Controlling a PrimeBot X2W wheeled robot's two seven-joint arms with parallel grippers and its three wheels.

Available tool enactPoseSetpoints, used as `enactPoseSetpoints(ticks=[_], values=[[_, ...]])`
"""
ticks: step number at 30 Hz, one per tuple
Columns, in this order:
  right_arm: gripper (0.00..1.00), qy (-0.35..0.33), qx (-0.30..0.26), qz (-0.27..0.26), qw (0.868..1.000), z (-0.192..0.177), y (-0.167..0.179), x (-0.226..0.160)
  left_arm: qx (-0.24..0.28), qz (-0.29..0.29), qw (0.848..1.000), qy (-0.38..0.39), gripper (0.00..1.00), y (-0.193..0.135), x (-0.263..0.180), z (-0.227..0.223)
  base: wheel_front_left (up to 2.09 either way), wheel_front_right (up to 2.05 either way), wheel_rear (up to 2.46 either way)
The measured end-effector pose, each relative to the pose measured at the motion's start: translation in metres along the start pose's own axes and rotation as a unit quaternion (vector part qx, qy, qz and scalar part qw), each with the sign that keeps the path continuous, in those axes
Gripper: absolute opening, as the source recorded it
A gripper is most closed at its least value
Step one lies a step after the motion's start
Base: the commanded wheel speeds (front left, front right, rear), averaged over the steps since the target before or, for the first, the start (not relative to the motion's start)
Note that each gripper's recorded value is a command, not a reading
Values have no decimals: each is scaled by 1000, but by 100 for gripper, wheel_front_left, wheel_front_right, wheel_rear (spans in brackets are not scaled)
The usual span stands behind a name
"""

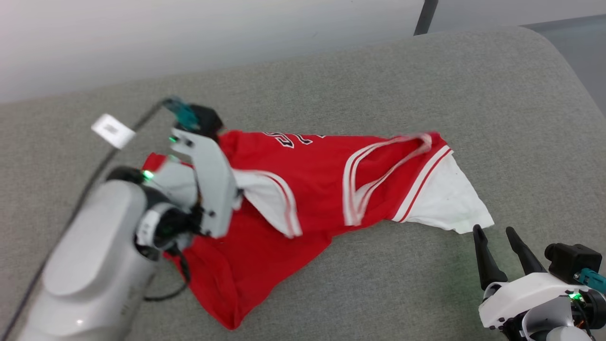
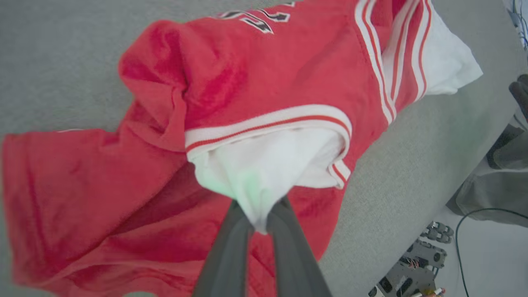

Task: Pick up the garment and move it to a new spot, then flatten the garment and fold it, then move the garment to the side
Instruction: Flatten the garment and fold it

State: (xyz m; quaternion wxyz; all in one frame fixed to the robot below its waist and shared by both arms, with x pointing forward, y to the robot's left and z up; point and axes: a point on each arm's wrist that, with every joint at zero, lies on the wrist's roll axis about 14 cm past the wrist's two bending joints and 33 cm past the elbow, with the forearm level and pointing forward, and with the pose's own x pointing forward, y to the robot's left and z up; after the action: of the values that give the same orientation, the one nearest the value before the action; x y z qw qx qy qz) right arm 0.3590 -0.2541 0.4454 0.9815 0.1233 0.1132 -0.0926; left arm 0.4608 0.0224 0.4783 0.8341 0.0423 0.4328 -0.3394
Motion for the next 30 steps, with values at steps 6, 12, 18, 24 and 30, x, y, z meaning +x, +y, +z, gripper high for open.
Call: enactPoseSetpoints(ticks=[6,12,18,24,30], values=[[100,5,-1,5,1000,-1,4,2,-16,25,995,-94,0,22,-18,43,0,0,0],[100,14,-1,8,1000,-7,6,3,-32,22,984,-176,0,33,-19,86,0,0,0],[100,30,5,7,1000,-17,6,5,-58,20,966,-250,0,48,-10,128,0,0,0],[100,42,10,4,999,-27,6,11,-67,59,965,-245,0,84,23,129,0,0,0],[100,50,10,-5,999,-36,0,15,-87,81,971,-207,54,108,64,103,0,0,0]])
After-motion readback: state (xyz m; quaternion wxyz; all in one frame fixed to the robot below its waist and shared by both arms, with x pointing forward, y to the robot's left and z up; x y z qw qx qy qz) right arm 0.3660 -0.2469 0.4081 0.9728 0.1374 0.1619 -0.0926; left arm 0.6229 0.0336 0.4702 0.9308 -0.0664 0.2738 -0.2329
